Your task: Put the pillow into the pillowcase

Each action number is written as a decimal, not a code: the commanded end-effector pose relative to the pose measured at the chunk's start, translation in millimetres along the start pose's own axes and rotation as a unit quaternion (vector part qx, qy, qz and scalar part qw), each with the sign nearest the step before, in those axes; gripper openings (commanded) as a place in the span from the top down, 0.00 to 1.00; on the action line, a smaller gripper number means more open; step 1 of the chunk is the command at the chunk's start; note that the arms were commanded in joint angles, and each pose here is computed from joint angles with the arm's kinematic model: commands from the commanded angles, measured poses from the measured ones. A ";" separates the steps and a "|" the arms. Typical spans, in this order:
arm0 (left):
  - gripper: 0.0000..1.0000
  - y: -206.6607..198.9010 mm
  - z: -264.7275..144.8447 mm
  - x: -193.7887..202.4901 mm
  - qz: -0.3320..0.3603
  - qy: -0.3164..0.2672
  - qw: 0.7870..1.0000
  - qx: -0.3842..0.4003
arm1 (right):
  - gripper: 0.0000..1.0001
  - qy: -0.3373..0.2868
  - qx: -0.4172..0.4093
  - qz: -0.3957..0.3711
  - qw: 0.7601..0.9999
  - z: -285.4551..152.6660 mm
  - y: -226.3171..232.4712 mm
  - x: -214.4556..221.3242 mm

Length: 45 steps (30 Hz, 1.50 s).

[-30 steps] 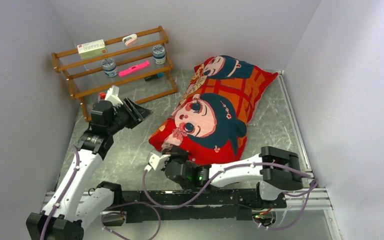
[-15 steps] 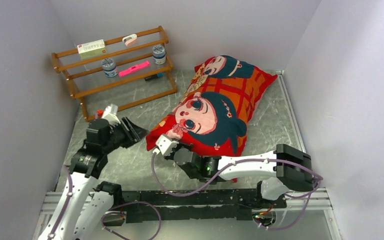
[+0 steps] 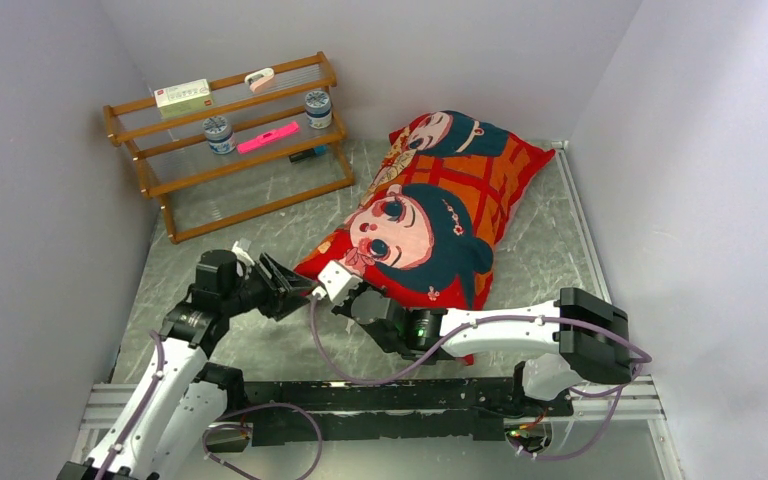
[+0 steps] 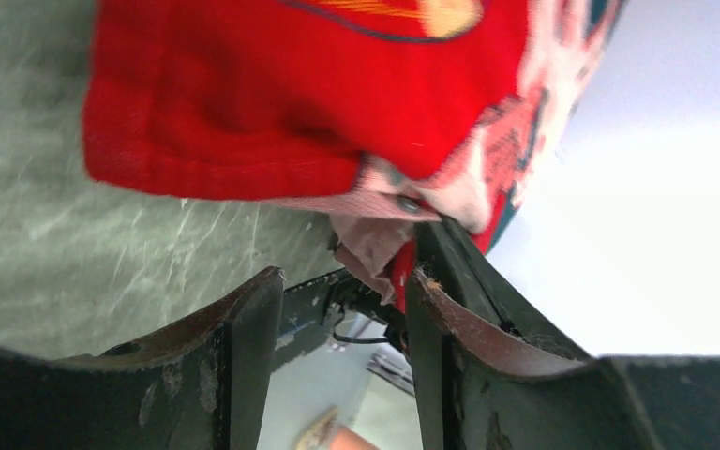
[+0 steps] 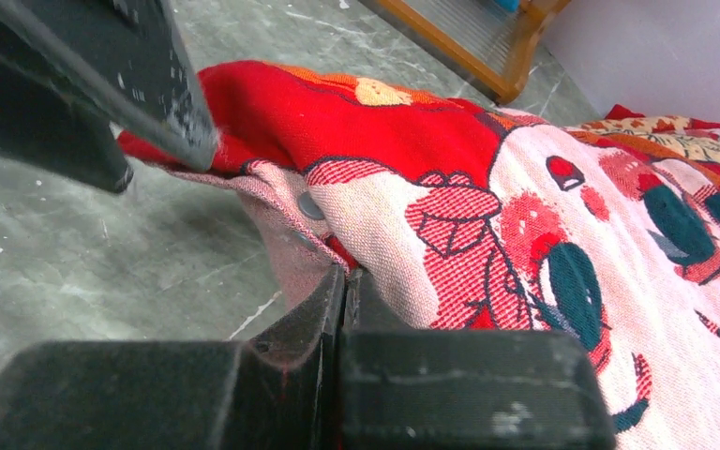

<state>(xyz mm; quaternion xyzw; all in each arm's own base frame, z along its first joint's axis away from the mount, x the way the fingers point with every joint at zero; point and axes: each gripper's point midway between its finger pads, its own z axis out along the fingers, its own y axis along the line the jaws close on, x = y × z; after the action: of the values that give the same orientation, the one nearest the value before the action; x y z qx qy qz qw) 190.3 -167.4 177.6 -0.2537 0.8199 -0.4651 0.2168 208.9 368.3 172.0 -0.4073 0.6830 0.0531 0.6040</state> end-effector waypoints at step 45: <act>0.63 -20.6 33.8 1.8 -0.238 -0.046 0.967 0.080 | 1.00 -0.064 0.003 0.109 0.992 -7.4 -10.1 -43.1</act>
<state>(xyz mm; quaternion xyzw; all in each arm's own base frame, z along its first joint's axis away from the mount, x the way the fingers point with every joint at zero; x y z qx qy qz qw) 206.7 -195.9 160.5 -0.4415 0.7017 -0.5428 0.1346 203.2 373.8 170.8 -0.3854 0.6969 0.0922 0.5977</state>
